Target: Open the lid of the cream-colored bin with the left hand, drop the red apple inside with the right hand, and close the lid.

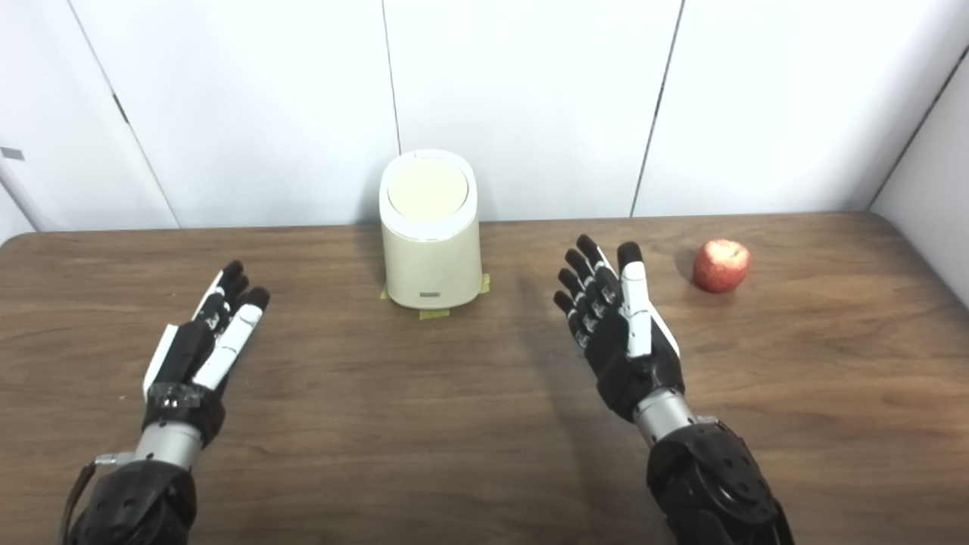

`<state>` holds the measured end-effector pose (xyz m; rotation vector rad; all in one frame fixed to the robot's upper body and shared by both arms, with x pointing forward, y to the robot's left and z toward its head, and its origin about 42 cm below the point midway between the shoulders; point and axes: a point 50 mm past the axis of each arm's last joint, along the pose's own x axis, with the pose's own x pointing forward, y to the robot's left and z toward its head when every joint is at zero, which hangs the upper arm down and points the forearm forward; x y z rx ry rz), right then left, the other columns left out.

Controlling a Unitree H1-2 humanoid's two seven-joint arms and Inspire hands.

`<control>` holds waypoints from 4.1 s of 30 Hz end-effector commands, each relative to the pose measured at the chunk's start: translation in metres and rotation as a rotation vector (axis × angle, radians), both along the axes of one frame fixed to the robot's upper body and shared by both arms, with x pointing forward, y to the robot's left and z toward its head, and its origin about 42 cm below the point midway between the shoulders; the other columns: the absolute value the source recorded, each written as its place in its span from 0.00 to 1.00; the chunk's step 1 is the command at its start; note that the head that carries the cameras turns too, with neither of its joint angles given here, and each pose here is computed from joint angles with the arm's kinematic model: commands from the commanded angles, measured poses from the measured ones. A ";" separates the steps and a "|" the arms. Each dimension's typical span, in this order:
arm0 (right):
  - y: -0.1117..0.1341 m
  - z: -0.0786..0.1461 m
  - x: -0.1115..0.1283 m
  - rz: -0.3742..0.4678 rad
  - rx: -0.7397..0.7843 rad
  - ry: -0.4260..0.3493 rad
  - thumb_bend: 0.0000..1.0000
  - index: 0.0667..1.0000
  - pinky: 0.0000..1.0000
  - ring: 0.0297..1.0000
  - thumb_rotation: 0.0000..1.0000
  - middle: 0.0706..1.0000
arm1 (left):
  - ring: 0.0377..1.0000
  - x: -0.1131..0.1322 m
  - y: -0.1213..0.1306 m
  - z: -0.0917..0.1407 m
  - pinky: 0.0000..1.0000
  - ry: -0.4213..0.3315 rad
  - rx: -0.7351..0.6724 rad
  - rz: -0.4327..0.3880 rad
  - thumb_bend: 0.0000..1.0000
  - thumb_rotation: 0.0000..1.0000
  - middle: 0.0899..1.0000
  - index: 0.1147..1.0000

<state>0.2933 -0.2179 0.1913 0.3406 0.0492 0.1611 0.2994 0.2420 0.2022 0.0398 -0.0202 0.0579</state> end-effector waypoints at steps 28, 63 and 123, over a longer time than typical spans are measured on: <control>-0.003 -0.030 -0.003 0.003 -0.008 -0.068 0.54 1.00 1.00 1.00 1.00 1.00 | 0.97 0.097 -0.035 0.085 0.94 -0.199 0.269 -0.152 0.88 0.35 0.98 0.99; 0.001 -0.046 0.005 0.002 0.031 -0.069 0.50 1.00 1.00 1.00 1.00 1.00 | 0.93 0.197 -0.096 0.098 0.85 -0.243 0.459 -0.181 0.93 0.11 0.94 0.97; 0.007 -0.032 -0.012 0.006 0.017 -0.075 0.54 1.00 1.00 1.00 1.00 1.00 | 0.87 0.199 -0.125 0.090 0.87 -0.525 1.475 -0.099 1.00 0.03 0.86 0.89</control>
